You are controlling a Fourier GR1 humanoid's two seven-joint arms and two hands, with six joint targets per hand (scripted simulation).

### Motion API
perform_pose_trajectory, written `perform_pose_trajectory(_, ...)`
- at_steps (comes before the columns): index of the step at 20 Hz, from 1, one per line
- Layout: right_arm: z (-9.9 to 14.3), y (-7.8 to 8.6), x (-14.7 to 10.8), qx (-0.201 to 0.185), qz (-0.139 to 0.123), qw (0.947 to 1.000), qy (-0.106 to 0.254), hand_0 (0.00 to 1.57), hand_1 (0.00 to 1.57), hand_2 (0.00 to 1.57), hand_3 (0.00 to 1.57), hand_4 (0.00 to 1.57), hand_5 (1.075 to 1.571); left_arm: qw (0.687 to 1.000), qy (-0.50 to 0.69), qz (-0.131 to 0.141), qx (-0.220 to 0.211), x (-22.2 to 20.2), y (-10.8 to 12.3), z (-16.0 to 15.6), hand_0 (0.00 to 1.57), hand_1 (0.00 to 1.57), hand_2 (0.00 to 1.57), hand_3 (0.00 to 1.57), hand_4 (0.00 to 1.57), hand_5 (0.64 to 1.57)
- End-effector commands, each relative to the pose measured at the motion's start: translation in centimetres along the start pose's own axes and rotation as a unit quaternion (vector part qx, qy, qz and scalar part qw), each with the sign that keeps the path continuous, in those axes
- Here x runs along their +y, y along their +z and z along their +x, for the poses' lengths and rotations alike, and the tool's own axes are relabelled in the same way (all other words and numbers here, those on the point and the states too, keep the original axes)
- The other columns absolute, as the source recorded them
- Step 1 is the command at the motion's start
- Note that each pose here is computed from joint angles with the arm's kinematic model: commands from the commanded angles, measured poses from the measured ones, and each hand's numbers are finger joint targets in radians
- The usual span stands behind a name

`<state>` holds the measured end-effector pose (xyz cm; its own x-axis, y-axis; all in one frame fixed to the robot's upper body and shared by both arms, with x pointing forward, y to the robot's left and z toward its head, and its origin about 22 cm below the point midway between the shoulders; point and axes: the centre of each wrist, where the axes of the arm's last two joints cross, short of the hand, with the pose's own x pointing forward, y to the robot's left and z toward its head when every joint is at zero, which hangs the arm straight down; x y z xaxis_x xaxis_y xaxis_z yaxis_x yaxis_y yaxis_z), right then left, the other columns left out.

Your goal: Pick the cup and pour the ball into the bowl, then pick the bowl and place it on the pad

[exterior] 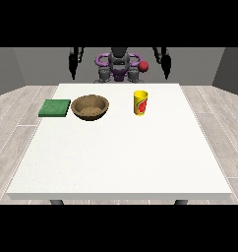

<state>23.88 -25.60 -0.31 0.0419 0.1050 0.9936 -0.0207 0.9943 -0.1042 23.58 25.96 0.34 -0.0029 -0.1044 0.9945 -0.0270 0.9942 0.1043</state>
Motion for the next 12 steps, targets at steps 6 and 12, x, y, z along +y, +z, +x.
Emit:
perform_pose_trajectory(6,3.2,0.0,-1.9,-0.008,-0.008,0.9996,0.027,0.00,0.00,0.00,0.00,0.00,1.571,1.000,-0.012,-0.008,0.002,0.8,-0.1,2.8,0.00,0.00,0.00,0.00,0.00,1.430)
perform_pose_trajectory(12,1.9,-0.2,-4.3,-0.084,-0.035,0.9940,-0.061,0.00,0.00,0.00,0.00,0.00,1.571,0.992,0.094,0.003,-0.085,0.2,0.4,2.3,0.00,0.00,0.00,0.00,0.00,1.421)
